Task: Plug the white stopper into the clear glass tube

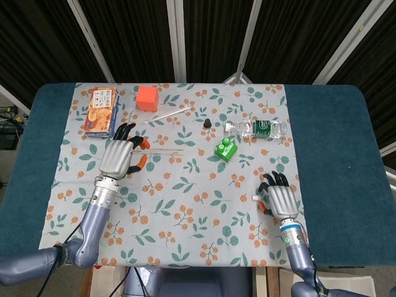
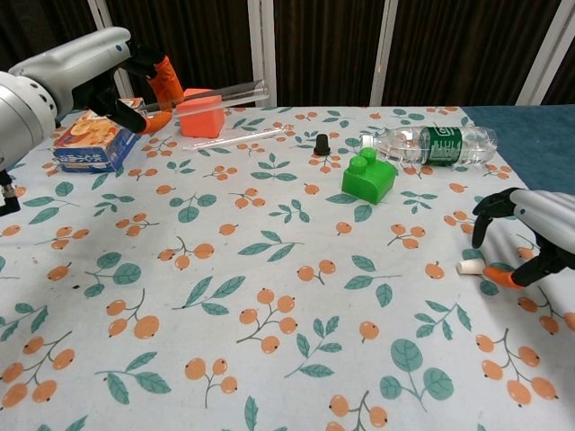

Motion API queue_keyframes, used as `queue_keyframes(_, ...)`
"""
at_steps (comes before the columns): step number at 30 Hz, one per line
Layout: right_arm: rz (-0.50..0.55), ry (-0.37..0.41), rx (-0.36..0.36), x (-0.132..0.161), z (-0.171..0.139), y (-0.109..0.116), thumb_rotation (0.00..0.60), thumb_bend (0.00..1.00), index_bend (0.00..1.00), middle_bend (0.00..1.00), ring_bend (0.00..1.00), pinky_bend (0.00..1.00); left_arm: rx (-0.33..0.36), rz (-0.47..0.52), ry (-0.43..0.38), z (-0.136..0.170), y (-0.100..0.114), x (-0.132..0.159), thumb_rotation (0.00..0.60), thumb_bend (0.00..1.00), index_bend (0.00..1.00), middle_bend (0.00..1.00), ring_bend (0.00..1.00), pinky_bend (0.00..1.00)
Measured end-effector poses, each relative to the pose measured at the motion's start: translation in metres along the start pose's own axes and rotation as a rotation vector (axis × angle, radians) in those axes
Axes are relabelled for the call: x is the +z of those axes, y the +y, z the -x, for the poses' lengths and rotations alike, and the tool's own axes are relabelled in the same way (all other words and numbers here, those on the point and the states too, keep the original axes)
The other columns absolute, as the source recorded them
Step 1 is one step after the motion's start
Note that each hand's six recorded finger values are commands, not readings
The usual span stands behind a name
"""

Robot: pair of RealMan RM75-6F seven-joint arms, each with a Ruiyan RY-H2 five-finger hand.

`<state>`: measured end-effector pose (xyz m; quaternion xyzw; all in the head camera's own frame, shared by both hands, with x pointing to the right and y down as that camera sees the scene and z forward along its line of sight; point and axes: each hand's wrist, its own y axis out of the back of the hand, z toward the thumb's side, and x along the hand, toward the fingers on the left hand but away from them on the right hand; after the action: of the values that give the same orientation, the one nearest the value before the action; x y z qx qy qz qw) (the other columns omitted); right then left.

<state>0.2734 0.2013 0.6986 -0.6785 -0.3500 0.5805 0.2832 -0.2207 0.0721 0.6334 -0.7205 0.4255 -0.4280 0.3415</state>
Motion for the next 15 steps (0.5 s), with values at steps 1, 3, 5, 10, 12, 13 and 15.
queue_keyframes(1, 0.000, 0.000, 0.003, 0.0005, -0.0012, -0.0014, 0.600, 0.36, 0.47, 0.20, 0.09, 0.09, -0.001, 0.000, 0.000, 0.0004, -0.0002, 0.0000, 0.600, 0.81, 0.55, 0.56, 0.09, 0.00)
queue_keyframes(3, 0.002, -0.001, 0.008, 0.0015, -0.0027, -0.0041, 0.600, 0.36, 0.47, 0.20, 0.09, 0.09, -0.001, -0.001, -0.002, 0.0014, -0.0004, -0.0001, 0.600, 0.82, 0.55, 0.56, 0.09, 0.00)
queue_keyframes(5, 0.000, -0.007, 0.011, 0.0014, -0.0029, -0.0065, 0.600, 0.36, 0.47, 0.20, 0.09, 0.09, 0.000, 0.000, -0.002, 0.0021, 0.0005, -0.0007, 0.600, 0.82, 0.55, 0.56, 0.09, 0.00)
queue_keyframes(10, -0.003, -0.022, 0.013, -0.0005, -0.0011, -0.0092, 0.600, 0.36, 0.47, 0.20, 0.09, 0.09, 0.008, 0.001, -0.001, 0.0021, 0.0045, -0.0024, 0.600, 0.82, 0.55, 0.56, 0.09, 0.00)
queue_keyframes(12, -0.003, -0.026, 0.012, -0.0009, -0.0002, -0.0099, 0.600, 0.36, 0.47, 0.20, 0.09, 0.09, 0.010, 0.001, 0.000, 0.0020, 0.0059, -0.0035, 0.600, 0.82, 0.55, 0.56, 0.09, 0.00)
queue_keyframes(13, -0.004, -0.027, 0.012, -0.0008, 0.0002, -0.0101, 0.600, 0.36, 0.47, 0.20, 0.09, 0.09, 0.011, 0.001, 0.001, 0.0020, 0.0063, -0.0040, 0.600, 0.82, 0.55, 0.56, 0.09, 0.00)
queue_keyframes(15, -0.007, -0.026, 0.011, -0.0001, 0.0011, -0.0107, 0.600, 0.36, 0.47, 0.20, 0.09, 0.09, 0.012, 0.001, 0.002, 0.0018, 0.0071, -0.0052, 0.600, 0.82, 0.55, 0.56, 0.09, 0.00)
